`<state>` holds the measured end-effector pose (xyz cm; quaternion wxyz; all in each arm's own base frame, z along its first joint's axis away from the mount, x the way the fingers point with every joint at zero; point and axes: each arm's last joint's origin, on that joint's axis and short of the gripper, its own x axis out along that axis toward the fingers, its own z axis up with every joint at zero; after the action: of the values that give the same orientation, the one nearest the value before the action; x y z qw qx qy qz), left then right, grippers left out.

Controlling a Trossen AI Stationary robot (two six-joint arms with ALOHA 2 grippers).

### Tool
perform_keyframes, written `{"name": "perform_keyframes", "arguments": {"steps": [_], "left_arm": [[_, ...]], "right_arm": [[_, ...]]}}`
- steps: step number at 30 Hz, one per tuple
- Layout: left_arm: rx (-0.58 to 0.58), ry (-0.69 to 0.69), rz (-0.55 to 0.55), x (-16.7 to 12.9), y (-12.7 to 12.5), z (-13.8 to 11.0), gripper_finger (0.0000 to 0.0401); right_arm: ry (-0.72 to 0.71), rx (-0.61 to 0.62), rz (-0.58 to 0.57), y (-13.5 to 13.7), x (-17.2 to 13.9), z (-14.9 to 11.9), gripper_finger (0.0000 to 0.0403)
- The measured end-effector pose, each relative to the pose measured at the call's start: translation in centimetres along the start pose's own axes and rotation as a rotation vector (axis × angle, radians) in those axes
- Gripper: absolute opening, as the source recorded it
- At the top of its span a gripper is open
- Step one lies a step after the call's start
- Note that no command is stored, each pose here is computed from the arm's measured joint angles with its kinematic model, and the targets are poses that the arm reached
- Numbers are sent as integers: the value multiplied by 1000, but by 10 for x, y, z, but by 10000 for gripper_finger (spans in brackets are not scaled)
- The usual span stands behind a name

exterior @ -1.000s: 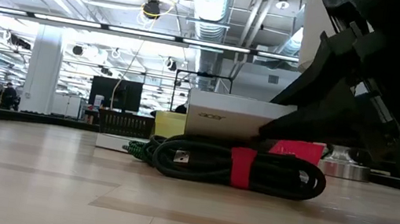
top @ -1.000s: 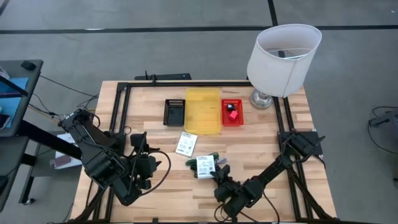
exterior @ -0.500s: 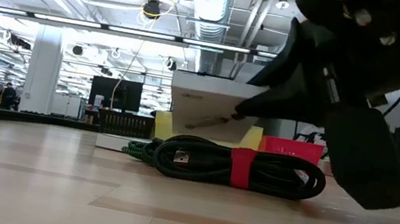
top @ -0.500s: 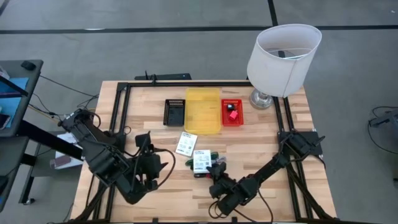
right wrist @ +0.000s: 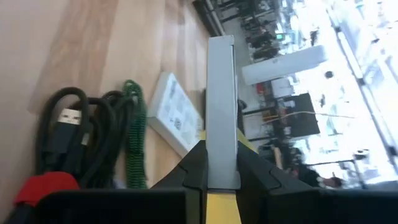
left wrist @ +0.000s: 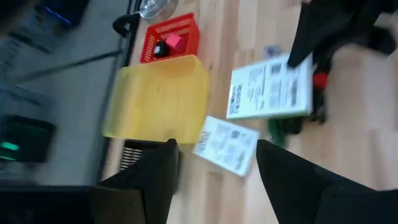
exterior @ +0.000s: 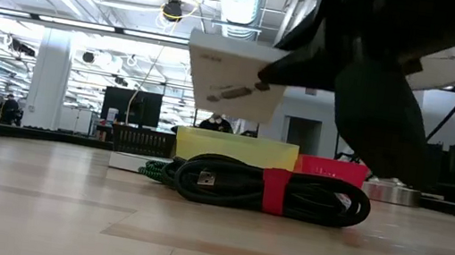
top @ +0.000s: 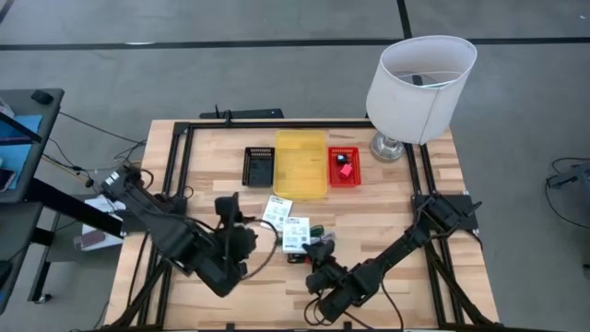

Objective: Pick and place items into bin
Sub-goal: Put the bottom card reader box into the black bin

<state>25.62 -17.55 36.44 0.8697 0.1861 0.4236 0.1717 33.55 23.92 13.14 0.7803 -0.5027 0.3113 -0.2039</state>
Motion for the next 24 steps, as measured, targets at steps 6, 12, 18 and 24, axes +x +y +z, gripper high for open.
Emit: {"name": "perform_keyframes", "arguments": {"steps": [6, 12, 18, 24], "left_arm": [[293, 64, 135, 26, -34, -5, 210], [524, 45, 264, 38, -64, -10, 210], [557, 0, 321, 39, -75, -12, 210], [543, -37, 306, 39, -79, -7, 210]], "right_arm": [[-2, -15, -60, -4, -7, 6, 42], [-14, -22, -94, -13, -14, 19, 42], [-30, -28, -119, -27, -22, 35, 42], [-38, -34, -145, -42, -28, 52, 42]]}}
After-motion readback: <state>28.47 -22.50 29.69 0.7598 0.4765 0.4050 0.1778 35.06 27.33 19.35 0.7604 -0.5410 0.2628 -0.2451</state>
